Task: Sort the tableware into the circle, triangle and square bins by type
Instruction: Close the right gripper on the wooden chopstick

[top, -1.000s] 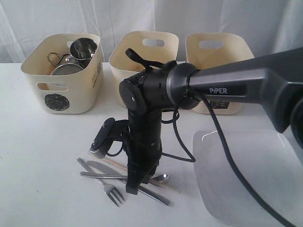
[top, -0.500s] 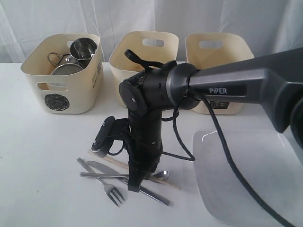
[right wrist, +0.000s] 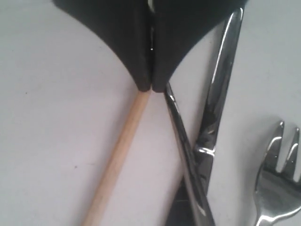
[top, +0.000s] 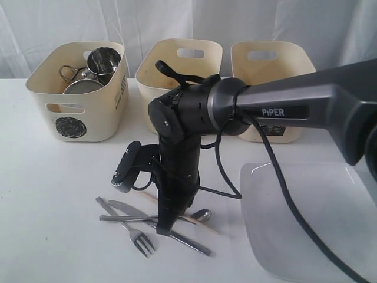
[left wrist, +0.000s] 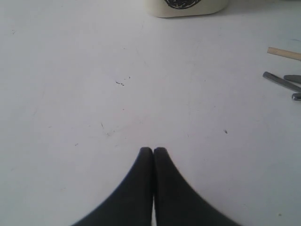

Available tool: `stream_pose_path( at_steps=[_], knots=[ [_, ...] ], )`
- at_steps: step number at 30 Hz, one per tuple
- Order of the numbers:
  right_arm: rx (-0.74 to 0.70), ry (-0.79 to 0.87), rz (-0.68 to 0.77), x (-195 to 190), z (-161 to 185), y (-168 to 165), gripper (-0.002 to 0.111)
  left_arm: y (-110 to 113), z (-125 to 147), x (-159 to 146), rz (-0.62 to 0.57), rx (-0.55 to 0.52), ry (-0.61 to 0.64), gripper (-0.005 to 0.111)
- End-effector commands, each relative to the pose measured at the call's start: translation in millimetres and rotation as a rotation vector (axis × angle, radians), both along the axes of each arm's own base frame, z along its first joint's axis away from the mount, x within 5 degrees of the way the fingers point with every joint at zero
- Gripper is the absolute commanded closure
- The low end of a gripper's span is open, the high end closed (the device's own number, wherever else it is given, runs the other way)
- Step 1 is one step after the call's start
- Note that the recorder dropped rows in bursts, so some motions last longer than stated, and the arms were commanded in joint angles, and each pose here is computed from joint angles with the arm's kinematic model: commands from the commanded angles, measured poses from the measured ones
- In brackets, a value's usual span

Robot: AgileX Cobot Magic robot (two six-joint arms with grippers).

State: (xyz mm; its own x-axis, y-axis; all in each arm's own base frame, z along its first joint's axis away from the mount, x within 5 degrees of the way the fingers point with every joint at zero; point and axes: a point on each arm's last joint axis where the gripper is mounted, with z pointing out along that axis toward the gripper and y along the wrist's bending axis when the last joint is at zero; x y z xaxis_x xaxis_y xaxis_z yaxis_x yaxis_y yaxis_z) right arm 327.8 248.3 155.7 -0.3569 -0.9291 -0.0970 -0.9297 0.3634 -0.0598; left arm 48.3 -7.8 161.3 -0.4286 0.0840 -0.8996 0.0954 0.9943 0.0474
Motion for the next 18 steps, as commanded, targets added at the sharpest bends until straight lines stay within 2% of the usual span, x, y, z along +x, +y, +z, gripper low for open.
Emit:
stream_pose_path(
  at_steps=[1, 4, 8, 10, 12, 15, 18],
  knots=[
    [0.049, -0.067, 0.008, -1, 32, -1, 0.108, 0, -4, -1, -0.001, -0.007, 0.016, 0.107],
    [0.087, -0.118, 0.008, -2, 49, -2, 0.108, 0, -4, -1, -0.001, -0.007, 0.016, 0.107],
    [0.109, -0.138, -0.018, 1, 48, 0, 0.106, 0, -4, -1, -0.001, -0.007, 0.016, 0.107],
    [0.117, -0.124, -0.026, 3, 40, 3, 0.097, 0, -4, -1, -0.001, -0.007, 0.016, 0.107],
    [0.113, -0.104, -0.033, 4, 29, 5, 0.083, 0, -4, -1, -0.001, -0.007, 0.016, 0.107],
    [0.104, -0.078, -0.100, 6, 18, 6, 0.067, 0, -4, -1, -0.001, -0.007, 0.016, 0.107],
    [0.089, -0.077, -0.140, 7, 12, 5, 0.064, 0, -4, -1, -0.001, -0.007, 0.016, 0.107]
  ],
)
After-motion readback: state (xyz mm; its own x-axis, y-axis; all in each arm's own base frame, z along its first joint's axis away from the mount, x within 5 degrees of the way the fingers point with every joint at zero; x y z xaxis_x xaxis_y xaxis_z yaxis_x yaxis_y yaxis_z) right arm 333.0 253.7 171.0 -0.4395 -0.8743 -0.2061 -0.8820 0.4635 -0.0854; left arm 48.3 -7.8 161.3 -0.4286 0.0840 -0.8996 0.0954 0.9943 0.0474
